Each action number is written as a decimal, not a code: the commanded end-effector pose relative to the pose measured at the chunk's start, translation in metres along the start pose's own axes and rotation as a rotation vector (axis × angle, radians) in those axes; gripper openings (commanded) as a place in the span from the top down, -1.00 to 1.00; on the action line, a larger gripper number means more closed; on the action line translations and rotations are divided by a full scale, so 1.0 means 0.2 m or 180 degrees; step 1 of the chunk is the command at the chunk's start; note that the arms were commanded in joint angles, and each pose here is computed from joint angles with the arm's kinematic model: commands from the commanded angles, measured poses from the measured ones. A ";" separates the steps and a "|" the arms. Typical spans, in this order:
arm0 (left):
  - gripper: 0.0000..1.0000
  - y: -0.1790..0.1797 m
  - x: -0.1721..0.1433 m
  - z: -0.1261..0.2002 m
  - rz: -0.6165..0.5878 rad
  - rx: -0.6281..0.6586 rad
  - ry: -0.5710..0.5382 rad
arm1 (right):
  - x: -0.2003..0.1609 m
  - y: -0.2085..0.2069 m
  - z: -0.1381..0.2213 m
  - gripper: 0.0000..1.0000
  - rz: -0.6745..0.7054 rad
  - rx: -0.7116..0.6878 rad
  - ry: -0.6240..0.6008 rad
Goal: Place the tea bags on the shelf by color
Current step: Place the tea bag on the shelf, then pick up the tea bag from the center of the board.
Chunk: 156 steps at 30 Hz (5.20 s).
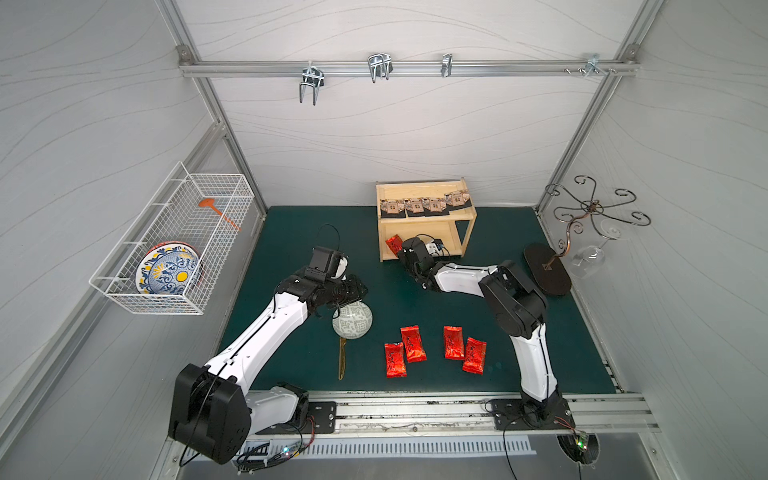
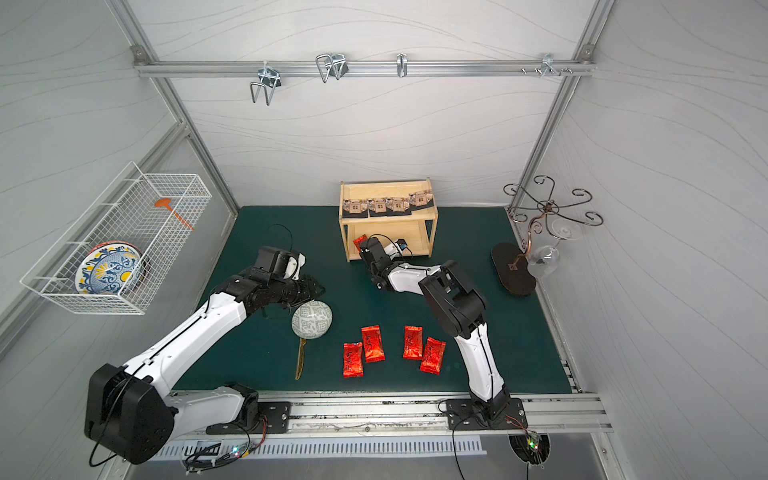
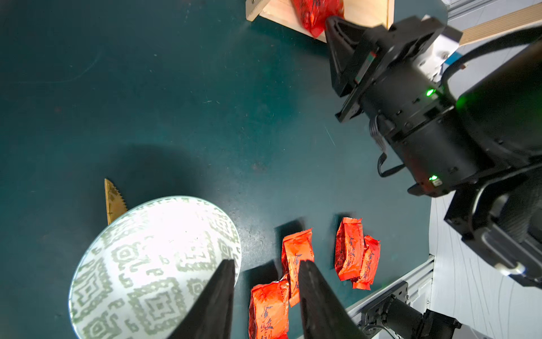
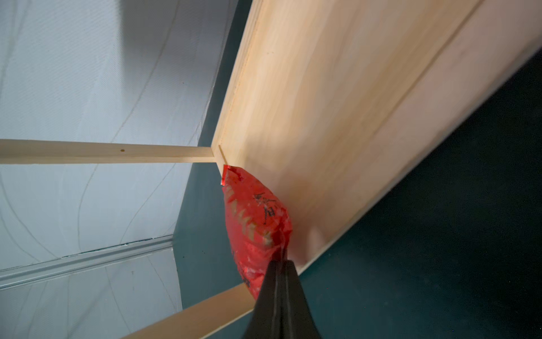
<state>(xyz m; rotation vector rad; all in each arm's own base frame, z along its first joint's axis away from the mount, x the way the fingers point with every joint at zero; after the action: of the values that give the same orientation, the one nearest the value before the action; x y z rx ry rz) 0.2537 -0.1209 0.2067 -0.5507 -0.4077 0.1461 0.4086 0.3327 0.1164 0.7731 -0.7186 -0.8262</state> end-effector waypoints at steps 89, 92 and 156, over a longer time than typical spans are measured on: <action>-0.19 -0.19 -0.13 -0.15 -0.0427 -0.0375 0.0510 | -0.35 -0.62 1.30 -0.19 0.4241 0.0320 0.1610; -0.26 -0.20 -0.13 -0.18 -0.0451 -0.0371 0.0577 | -0.41 -0.70 1.33 -0.20 0.4526 0.0379 0.1669; 0.30 -0.18 -0.41 -0.64 -0.0462 -0.0138 0.1510 | -0.36 -0.89 1.10 -0.01 0.4058 0.0186 0.1761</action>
<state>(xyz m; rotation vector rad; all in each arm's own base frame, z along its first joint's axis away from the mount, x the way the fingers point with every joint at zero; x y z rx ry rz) 0.2342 -0.2309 0.1001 -0.5699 0.0218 -0.1165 0.1355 0.2495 0.0766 0.4257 -0.5994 0.5627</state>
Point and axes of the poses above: each gripper's point midway between its finger pads, its own z axis back along the fingers, its own y axis along the line the jaws close on, x = y × z, the point moved 7 cm from there along z, back along the fingers, and after that the axes turned 2 degrees about -z, right-handed, at the moved point
